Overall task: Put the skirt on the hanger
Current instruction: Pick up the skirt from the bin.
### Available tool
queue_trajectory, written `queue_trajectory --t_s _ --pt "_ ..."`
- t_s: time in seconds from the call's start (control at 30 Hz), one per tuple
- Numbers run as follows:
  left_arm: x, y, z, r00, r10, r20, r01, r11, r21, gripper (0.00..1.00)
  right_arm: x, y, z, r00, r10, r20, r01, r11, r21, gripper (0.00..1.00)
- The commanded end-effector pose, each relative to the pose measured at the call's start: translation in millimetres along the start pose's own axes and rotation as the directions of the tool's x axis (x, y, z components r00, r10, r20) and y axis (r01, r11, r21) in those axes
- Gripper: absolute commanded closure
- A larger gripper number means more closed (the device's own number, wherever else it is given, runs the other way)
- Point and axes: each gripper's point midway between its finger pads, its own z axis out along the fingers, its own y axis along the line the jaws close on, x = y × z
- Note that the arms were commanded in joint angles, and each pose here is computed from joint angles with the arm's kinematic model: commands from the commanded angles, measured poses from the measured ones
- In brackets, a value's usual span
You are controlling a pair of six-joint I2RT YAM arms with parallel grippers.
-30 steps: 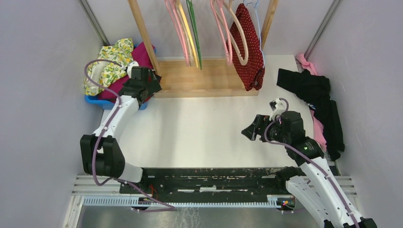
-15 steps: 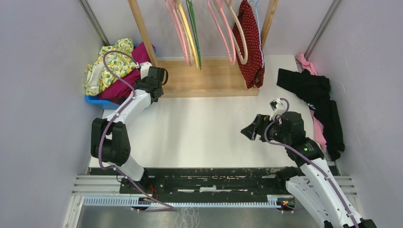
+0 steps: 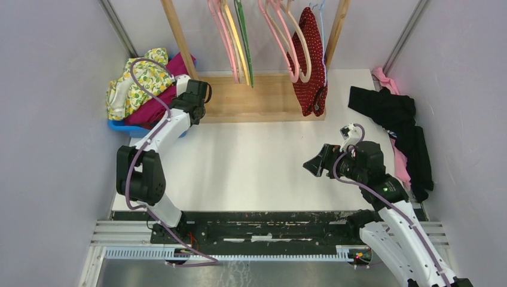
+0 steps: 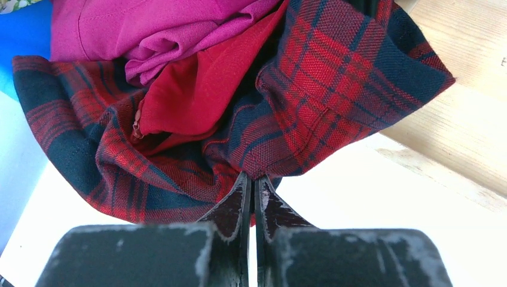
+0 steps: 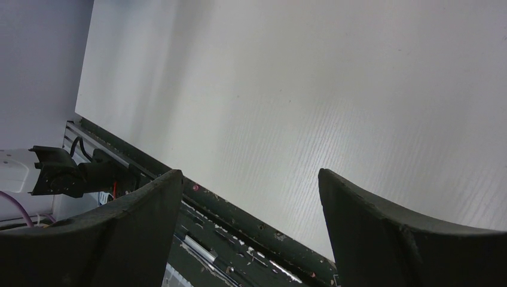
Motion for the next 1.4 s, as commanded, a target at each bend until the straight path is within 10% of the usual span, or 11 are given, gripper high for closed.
queue_trajectory --t_s 0.0,1.37 --pt "-56 5 -35 0.985 -0.127 0.116 0.119 0.990 0.073 0.97 -7 8 -2 1.000 -0.011 0.027 0.012 0.999 -0.035 0.11" --pt "-246 32 -210 0.850 -0.474 0.229 0.243 0.739 0.628 0.97 -4 10 2 1.000 0.015 0.018 -0.014 0.998 -0.053 0.12"
